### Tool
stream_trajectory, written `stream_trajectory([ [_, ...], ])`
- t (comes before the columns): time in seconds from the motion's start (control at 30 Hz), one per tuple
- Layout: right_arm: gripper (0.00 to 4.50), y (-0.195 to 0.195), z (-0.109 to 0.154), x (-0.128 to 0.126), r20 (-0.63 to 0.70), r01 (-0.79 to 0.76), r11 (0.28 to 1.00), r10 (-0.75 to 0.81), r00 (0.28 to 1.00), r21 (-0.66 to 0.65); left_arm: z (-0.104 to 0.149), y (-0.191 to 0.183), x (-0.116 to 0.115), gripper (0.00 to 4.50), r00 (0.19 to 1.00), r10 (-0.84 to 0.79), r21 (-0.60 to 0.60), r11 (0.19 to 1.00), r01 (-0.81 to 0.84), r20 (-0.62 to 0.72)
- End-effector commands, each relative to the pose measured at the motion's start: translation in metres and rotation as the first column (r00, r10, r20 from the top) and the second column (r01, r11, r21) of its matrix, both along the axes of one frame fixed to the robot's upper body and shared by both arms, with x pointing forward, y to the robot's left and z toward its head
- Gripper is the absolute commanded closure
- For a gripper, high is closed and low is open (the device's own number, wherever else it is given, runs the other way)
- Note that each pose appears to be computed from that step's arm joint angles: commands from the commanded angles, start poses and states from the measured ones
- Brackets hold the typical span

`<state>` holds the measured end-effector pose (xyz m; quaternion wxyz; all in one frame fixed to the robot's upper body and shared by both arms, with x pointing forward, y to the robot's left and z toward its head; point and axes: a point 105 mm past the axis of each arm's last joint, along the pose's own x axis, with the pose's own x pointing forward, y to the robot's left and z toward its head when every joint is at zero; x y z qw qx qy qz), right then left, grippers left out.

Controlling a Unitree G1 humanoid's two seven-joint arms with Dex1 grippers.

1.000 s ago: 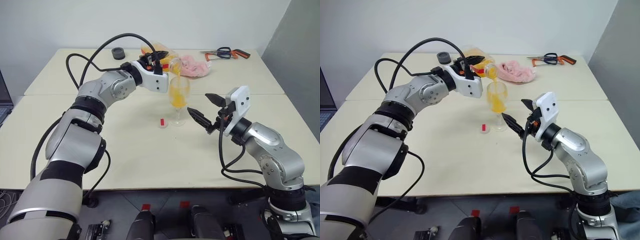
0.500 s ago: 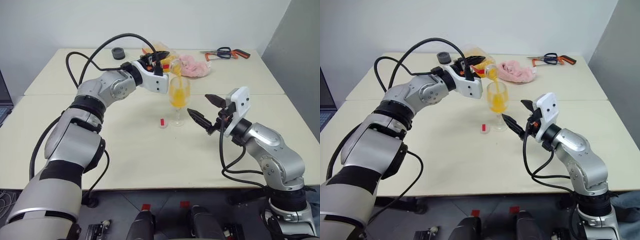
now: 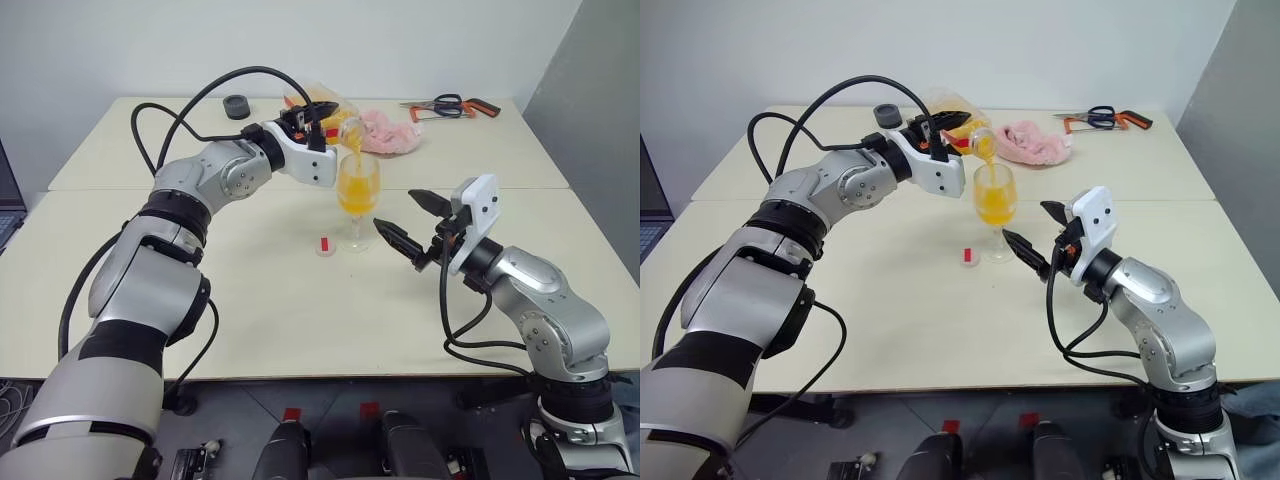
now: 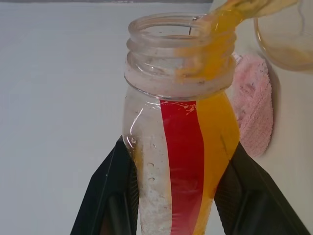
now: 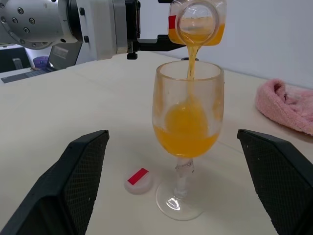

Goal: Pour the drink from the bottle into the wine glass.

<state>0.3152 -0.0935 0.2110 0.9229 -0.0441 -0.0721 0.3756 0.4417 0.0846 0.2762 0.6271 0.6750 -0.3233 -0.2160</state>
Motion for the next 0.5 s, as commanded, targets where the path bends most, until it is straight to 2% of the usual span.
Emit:
stream_trajectory([
  [0.03, 0.0, 0.0012, 0.0104, -0.0065, 0.046, -0.019, 1.0, 0.018, 0.999, 0.01, 0.027, -0.0015, -0.004, 2.86, 0.997, -0.015, -0.02, 1.0, 0.016, 0.077],
  [0.5, 0.0, 0.0039, 0.0093, -0.0079, 0.04, -0.031, 0.999, 0.031, 0.999, 0.011, 0.0296, -0.0035, -0.0054, 2.86, 0.996, -0.025, -0.013, 1.0, 0.026, 0.081],
])
